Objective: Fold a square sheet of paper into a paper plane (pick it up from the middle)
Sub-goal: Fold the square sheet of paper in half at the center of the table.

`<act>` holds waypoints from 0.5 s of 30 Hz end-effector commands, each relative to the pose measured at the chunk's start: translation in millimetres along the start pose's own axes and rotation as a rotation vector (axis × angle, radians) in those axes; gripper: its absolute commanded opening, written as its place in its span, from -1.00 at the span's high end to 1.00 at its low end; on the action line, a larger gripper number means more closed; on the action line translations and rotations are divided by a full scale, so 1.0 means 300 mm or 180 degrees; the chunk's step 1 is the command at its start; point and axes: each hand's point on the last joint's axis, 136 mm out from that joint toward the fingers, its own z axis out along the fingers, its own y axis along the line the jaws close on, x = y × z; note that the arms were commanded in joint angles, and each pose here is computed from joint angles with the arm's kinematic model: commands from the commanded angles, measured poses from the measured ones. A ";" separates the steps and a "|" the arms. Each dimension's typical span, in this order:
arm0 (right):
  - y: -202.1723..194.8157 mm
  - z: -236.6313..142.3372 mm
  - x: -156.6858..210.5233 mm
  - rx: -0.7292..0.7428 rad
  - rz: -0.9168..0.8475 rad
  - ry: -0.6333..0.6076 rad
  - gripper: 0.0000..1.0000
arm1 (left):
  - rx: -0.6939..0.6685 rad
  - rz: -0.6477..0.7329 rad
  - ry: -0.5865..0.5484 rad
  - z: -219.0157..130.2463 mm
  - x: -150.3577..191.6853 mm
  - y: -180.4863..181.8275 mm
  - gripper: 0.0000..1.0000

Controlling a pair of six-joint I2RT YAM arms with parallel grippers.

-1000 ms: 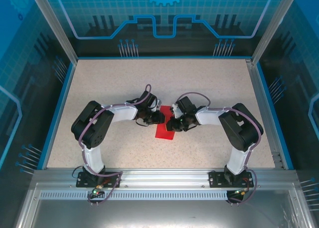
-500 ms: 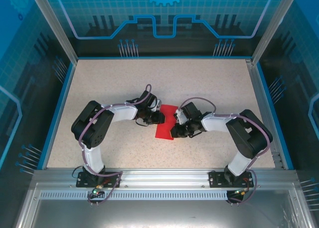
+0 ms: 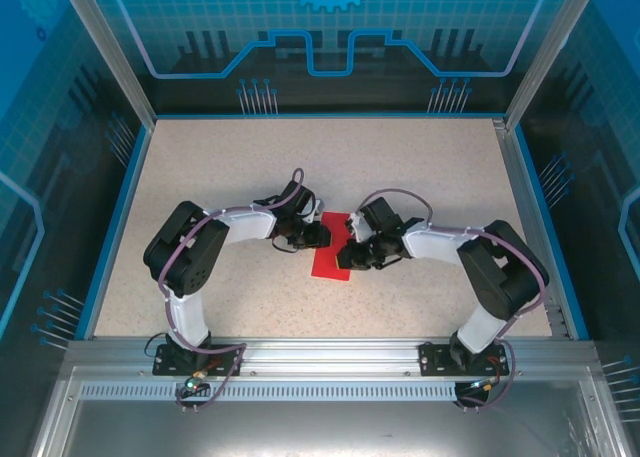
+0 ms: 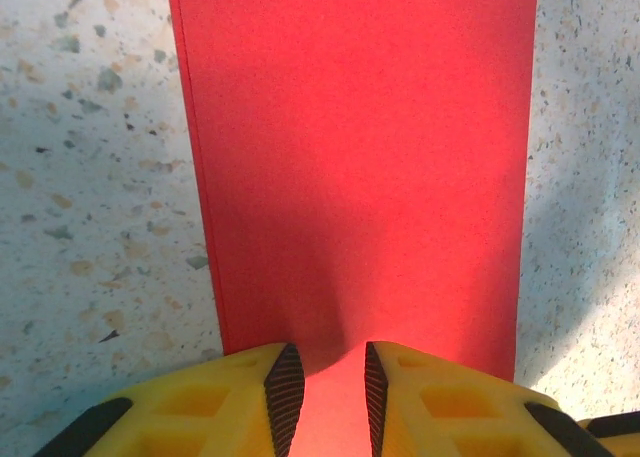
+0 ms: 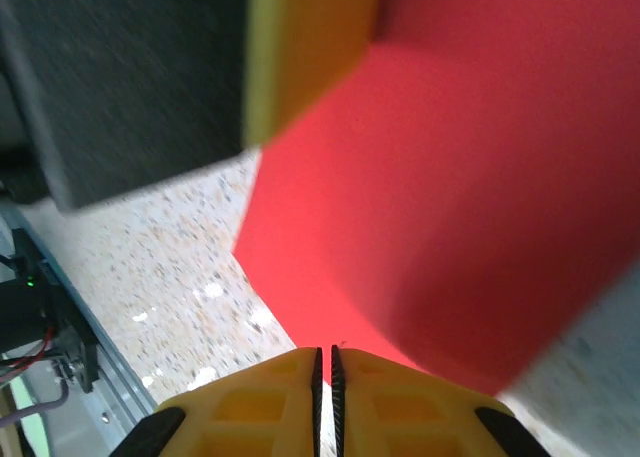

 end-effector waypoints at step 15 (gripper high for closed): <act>-0.150 0.042 0.239 0.0321 0.0211 0.0492 0.74 | -0.0987 -0.0318 0.0648 0.028 0.213 0.309 0.39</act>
